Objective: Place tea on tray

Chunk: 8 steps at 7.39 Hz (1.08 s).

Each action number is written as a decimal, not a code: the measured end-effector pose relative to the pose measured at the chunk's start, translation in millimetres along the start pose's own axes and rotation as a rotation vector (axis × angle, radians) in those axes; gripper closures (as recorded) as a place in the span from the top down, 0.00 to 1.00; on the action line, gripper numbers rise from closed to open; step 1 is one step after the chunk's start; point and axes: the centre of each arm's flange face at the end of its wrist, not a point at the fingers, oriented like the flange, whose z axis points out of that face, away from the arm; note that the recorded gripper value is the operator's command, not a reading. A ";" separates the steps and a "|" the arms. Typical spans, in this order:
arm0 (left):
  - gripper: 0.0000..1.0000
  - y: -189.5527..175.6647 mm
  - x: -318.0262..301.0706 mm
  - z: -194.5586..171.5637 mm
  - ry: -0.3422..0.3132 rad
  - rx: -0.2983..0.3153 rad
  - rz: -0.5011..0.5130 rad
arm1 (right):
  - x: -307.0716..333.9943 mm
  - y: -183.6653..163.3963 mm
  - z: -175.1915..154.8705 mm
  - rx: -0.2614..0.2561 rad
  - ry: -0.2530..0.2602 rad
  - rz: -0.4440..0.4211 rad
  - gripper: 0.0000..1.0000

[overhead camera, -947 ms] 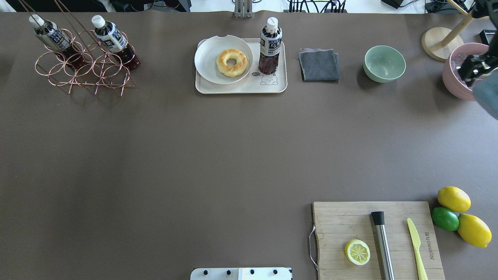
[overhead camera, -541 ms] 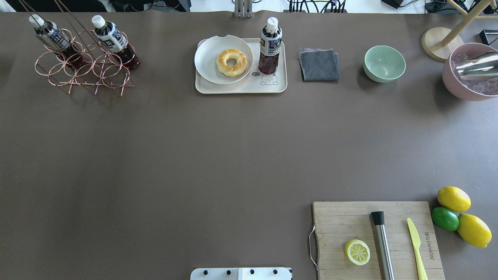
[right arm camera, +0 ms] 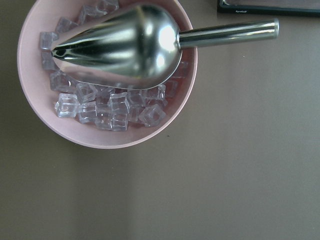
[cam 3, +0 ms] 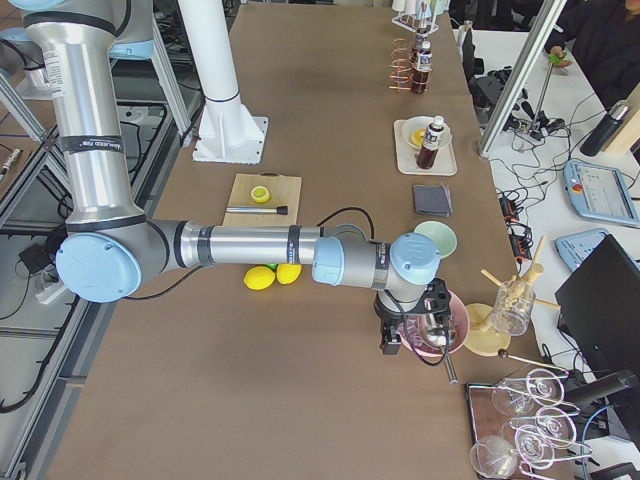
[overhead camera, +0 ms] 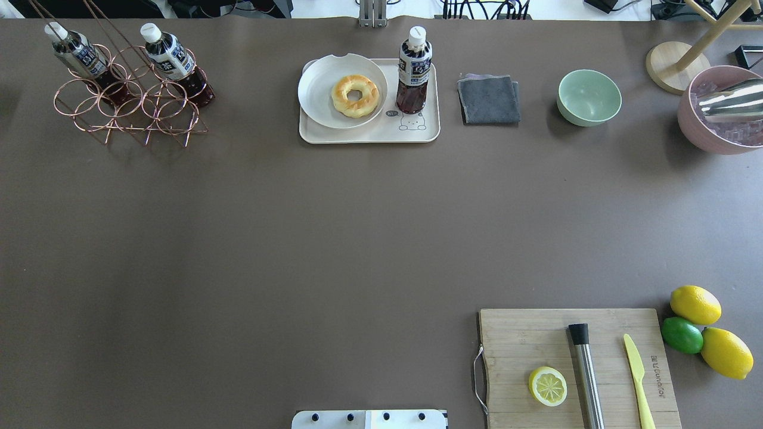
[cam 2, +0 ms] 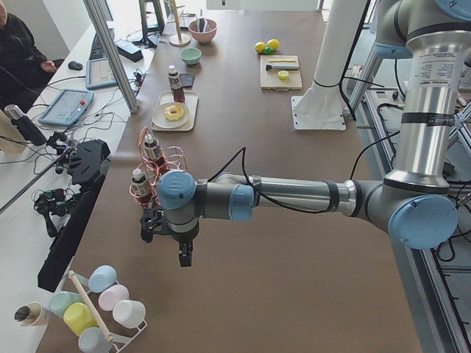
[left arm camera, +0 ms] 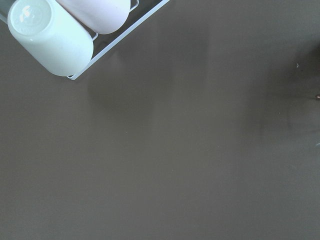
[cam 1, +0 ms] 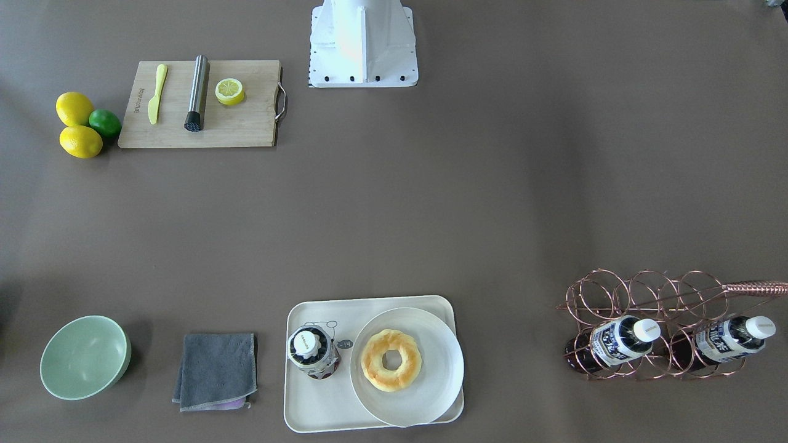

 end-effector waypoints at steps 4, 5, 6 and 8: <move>0.97 8.3 -5.7 3.8 -0.001 -0.007 -0.009 | -13.9 11.9 -34.3 0.006 0.011 0.020 1.00; 0.97 9.3 -6.2 4.2 -0.001 -0.008 -0.010 | -13.9 12.8 -34.7 0.006 0.012 0.018 1.00; 0.97 10.0 -6.8 4.7 -0.001 -0.009 -0.011 | -13.2 12.9 -34.4 0.005 0.014 0.018 1.00; 0.97 10.5 -7.6 5.4 -0.004 -0.010 -0.012 | -11.0 12.8 -32.6 0.001 0.016 0.021 1.00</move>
